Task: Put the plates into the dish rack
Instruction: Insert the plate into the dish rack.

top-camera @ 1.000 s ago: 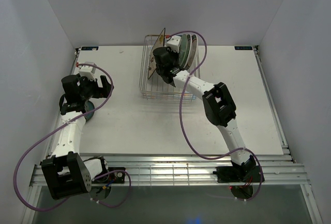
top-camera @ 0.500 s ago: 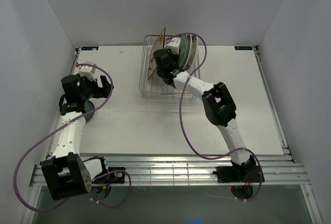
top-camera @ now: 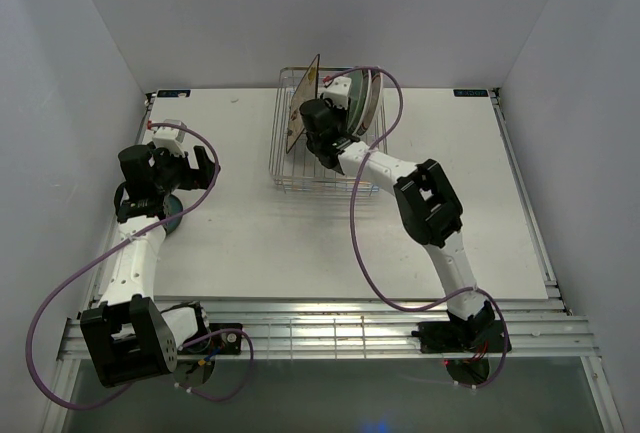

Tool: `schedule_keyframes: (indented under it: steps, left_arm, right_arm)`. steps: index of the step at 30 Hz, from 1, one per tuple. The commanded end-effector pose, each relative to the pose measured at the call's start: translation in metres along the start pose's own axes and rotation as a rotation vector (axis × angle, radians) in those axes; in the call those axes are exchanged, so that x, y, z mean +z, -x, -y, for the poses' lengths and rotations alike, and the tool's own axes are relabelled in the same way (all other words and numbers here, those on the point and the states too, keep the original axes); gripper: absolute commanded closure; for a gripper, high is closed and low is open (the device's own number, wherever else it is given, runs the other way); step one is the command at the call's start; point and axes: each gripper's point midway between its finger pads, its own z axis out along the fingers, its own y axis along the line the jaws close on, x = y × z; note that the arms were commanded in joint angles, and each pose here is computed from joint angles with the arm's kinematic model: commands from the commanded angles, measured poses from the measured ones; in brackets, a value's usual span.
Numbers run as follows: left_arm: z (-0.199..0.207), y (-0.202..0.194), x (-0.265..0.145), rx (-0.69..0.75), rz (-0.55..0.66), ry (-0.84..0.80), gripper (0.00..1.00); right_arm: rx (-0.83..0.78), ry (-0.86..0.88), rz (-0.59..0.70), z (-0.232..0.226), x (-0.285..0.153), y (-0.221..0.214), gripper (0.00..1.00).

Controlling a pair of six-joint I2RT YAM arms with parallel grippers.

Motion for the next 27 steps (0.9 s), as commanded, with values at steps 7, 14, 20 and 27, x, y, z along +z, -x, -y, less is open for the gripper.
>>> schedule_keyframes:
  steps: [7,14,20,27]
  left_arm:
    - [0.007,0.010,-0.006,0.026,0.030,-0.020,0.02]
    - [0.008,0.010,-0.006,0.025,0.028,-0.022,0.02]
    - [0.008,0.009,-0.006,0.025,0.027,-0.022,0.02]
    - [0.007,0.009,-0.007,0.031,0.025,-0.017,0.02]
  right_arm:
    - [0.203,0.043,0.110,0.016,-0.024,0.074,0.63]
    - [0.195,0.115,0.104,0.016,-0.034,0.077,0.61]
    - [0.205,0.157,0.106,0.016,-0.041,0.084,0.60]
    - [0.208,0.238,0.104,0.026,-0.059,0.084,0.60]
